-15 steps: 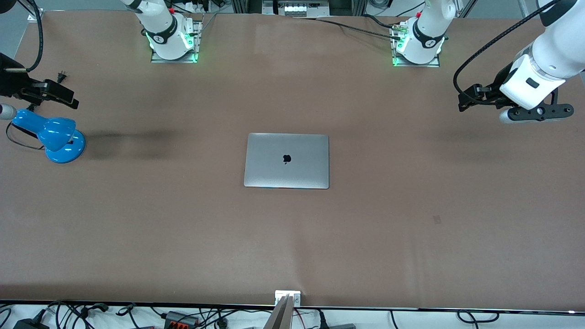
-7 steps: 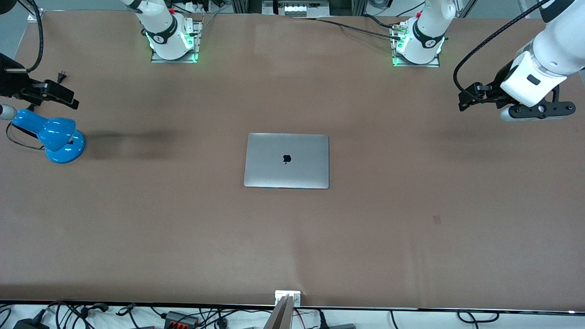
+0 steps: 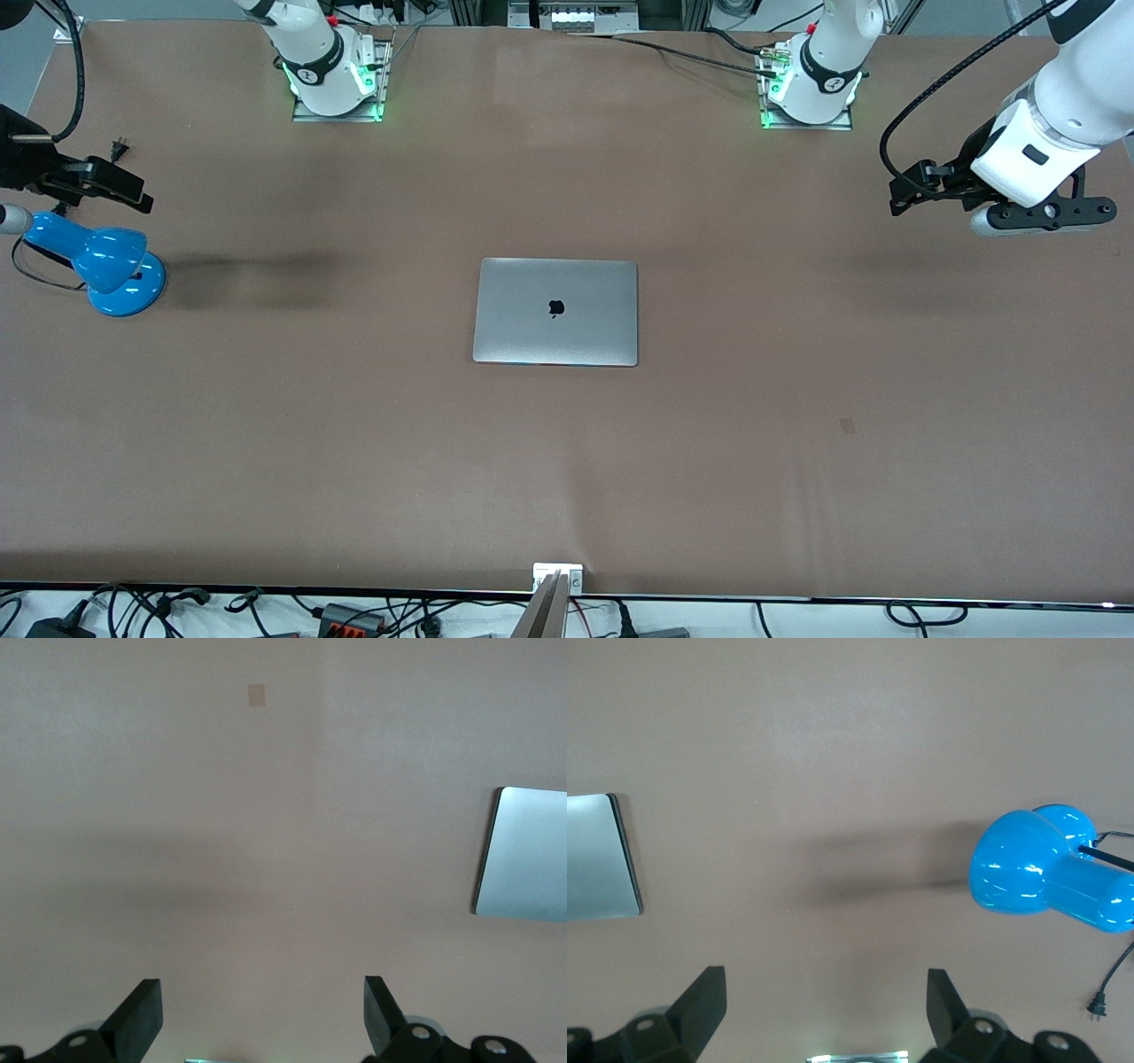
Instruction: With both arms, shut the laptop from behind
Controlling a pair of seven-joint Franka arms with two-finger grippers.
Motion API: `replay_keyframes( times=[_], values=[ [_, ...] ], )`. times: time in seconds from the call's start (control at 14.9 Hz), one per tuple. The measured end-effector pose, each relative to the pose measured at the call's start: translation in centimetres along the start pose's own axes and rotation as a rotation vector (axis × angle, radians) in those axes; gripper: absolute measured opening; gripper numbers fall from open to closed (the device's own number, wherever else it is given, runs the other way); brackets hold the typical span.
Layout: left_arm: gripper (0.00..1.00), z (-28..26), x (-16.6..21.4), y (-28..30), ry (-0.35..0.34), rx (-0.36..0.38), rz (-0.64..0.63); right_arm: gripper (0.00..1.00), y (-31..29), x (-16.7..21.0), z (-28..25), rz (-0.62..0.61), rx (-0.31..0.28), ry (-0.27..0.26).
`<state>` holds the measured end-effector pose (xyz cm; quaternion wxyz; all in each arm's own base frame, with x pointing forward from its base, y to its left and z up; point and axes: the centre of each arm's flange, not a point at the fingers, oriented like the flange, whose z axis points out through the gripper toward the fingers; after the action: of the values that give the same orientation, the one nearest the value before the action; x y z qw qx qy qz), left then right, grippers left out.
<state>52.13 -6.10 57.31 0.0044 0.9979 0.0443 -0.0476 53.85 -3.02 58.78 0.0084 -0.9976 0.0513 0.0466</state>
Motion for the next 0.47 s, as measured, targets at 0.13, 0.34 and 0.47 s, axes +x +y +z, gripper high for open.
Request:
replay_keyframes(
  times=[0.13,0.34,0.47],
  values=[
    [1.00,-0.04,-0.12,0.29,-0.002,0.000,0.006,1.00,-0.04,0.00,-0.02,-0.001,0.000,0.000],
    [1.00,0.19,-0.27,0.67,-0.016,-0.001,0.017,1.00,-0.03,0.00,-0.01,-0.001,0.000,0.000],
    [1.00,0.63,0.08,-0.12,-0.030,-0.003,0.003,1.00,-0.04,0.00,-0.01,-0.001,0.000,0.000]
  ],
)
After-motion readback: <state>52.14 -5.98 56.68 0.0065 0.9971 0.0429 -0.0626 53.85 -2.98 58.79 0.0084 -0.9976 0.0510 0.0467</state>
